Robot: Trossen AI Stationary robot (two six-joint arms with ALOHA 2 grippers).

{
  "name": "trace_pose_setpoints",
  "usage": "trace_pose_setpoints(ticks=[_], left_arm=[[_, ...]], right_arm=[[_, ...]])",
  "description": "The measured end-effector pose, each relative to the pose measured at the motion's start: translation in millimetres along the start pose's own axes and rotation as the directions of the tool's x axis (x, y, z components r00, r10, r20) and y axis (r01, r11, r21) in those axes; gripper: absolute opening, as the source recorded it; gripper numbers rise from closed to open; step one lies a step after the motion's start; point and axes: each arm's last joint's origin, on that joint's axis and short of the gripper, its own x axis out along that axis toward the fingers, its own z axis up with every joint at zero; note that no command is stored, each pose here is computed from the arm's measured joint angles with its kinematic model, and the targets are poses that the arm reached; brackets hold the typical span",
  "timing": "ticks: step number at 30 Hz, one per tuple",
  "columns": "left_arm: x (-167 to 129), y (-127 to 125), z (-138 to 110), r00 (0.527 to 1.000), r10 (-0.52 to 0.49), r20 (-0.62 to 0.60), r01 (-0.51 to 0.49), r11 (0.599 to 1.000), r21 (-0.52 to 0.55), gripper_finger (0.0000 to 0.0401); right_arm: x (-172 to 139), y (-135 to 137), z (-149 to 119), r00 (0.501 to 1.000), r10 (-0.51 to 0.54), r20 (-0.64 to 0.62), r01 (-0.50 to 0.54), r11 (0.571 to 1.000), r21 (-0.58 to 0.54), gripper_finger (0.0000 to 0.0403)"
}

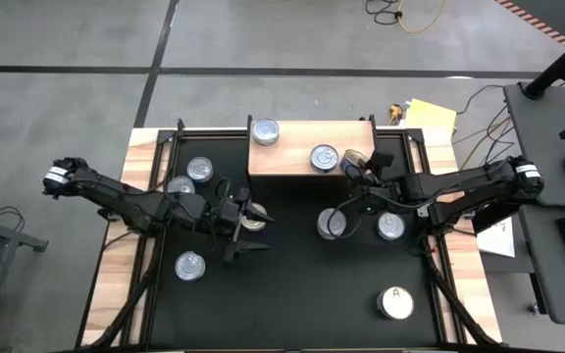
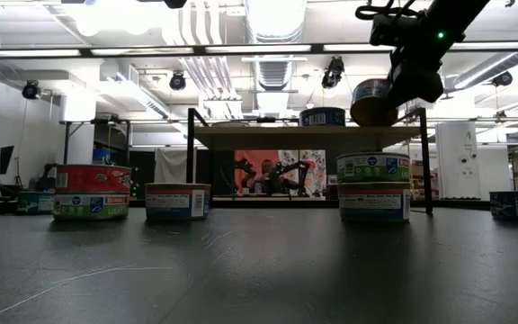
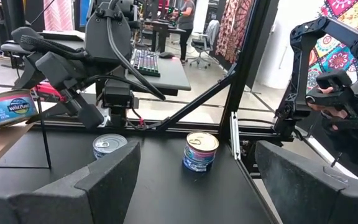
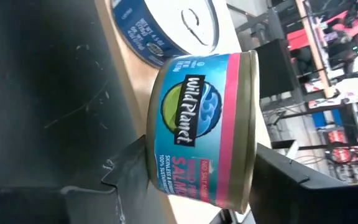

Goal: Stack canned seafood by type on shelf
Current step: Put the blue pink tuna can on the shelf

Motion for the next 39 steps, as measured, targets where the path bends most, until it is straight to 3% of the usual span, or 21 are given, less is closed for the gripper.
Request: trace_pose_setpoints(ticks=[13,30,35,39], left_arm=[[7.4,0.5,-7.7,1.0,0.005,-0.03,-0.005,1.0,-0.003,0.0304],[7.8,0.4,-7.3,1.0,0.005,-0.024,-0.005,1.0,-0.007,0.0304],[7.8,0.4,-7.4,1.0,0.005,-0.024,-0.005,1.0,-0.01,0.0304],[7.8,0.5,-7.7,1.0,0.006,-0.028,-0.006,1.0,-0.016,0.0304]], right_arm=[[1.2,0.3,-1.0,1.0,0.017,-0.008,-0.017,0.999,0.031,0.0301],[19.5,-18.4,3.5,0.999,-0.032,-0.027,0.034,0.997,0.065,0.0293],[18.8,-17.8,3.1,1.0,0.006,-0.026,-0.002,0.99,0.138,0.0293],[11.9,-17.8,8.8,0.993,0.114,0.014,-0.114,0.97,0.213,0.0284]])
